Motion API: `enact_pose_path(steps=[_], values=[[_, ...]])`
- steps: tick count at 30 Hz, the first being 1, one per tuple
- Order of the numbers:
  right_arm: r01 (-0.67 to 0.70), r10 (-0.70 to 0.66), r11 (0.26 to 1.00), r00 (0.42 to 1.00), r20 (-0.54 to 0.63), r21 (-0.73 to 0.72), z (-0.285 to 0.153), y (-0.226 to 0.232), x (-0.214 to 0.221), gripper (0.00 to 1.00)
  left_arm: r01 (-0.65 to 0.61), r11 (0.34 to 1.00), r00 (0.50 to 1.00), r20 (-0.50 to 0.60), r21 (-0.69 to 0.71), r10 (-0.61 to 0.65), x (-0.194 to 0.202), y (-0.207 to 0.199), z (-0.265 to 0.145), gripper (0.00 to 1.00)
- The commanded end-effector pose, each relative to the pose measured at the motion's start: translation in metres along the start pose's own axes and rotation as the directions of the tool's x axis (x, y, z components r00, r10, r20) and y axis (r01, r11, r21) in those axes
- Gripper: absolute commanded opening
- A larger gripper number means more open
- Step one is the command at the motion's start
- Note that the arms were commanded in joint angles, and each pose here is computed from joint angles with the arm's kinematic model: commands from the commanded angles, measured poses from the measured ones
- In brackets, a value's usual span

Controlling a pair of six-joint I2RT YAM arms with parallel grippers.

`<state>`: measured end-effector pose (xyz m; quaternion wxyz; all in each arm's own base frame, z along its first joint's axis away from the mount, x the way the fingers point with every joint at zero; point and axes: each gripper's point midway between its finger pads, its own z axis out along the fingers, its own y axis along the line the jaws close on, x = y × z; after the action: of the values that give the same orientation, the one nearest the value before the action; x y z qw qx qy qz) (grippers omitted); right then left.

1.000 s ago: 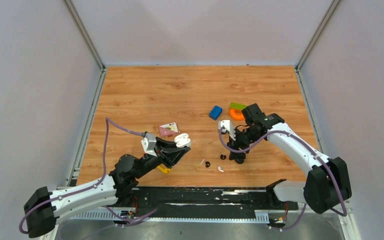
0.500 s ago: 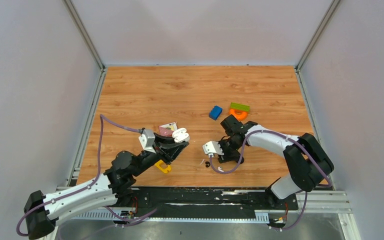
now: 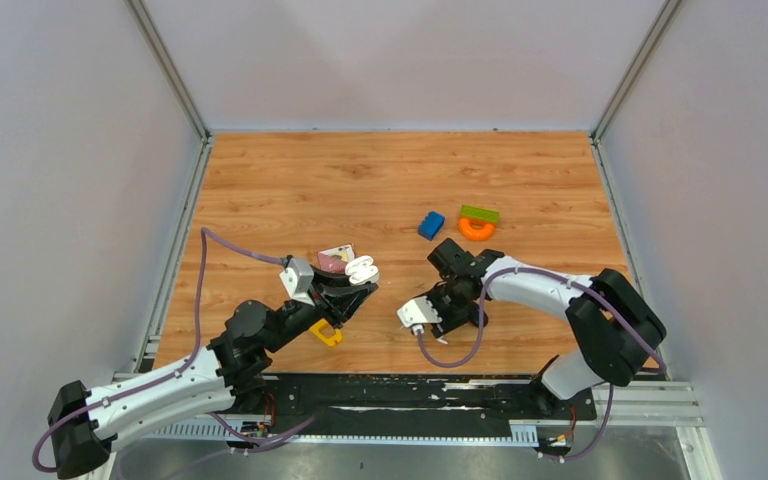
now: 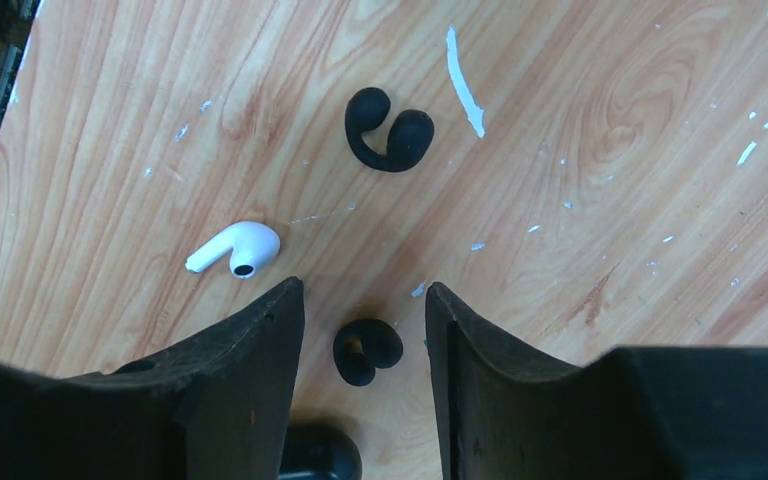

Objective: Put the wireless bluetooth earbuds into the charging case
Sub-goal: Pick up the earbud from the center of the board.

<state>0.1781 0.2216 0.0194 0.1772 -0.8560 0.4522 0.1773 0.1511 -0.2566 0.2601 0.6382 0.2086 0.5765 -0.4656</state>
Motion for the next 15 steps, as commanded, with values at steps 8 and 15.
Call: enact_pose_path(steps=[8,15], values=[[-0.018,0.004,0.982,0.997,-0.073,-0.187,0.02,0.048,0.012,0.47,-0.016,1.0,0.998,0.06,0.022,0.014,-0.022,-0.007,0.003,0.0],[-0.01,-0.018,0.981,0.989,-0.144,-0.192,0.019,0.058,0.028,0.47,-0.009,0.999,0.998,0.062,0.031,0.007,-0.023,-0.009,0.003,0.0]])
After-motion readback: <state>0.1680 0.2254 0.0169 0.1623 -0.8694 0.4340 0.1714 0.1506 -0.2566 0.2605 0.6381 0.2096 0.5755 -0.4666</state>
